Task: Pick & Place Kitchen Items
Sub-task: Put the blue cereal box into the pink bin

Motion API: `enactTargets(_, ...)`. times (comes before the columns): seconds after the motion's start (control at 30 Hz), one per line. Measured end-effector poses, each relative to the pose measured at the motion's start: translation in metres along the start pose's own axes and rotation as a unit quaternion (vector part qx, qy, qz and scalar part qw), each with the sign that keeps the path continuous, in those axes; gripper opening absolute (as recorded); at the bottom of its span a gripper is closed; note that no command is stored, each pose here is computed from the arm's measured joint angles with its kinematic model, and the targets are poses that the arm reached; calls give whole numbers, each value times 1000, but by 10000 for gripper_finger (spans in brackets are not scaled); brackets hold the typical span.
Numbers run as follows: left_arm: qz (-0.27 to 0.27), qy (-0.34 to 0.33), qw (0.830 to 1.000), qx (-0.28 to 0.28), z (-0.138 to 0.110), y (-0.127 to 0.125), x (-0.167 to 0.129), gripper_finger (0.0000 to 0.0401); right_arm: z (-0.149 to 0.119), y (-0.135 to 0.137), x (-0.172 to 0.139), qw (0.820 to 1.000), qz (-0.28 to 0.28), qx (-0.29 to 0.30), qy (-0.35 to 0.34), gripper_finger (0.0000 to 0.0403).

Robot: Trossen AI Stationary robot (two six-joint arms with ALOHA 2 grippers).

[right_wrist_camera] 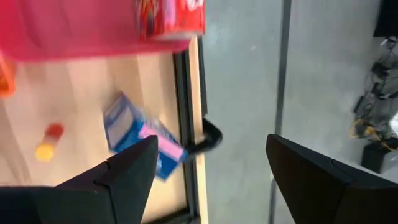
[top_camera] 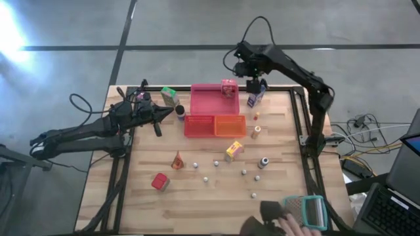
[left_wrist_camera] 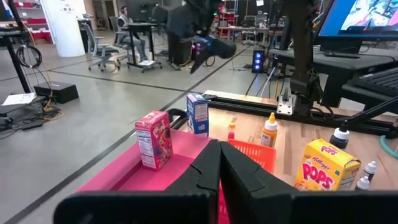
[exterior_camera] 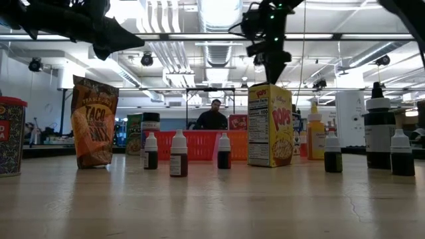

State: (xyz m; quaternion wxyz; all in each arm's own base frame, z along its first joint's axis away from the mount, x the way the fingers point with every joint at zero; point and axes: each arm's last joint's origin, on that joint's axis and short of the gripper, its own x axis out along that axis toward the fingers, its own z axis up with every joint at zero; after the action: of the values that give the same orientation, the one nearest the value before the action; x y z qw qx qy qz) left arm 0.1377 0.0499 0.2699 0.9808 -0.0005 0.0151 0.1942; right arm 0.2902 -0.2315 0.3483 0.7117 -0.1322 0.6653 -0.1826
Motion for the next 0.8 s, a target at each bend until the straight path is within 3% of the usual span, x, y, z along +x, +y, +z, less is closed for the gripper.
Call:
enactTargets(0.37, 0, -1, 1000, -1, 0, 0, 0, 10, -33, 22, 10, 992, -41, -64, 100, 251)
enactTargets(0.63, 0, -1, 1000, -6, 0, 0, 0, 10, -33, 23, 22, 980, -91, -106, 141, 228)
enactTargets(0.8, 0, -1, 1000, -6, 0, 0, 0, 10, -26, 19, 26, 981, -119, -98, 116, 216)
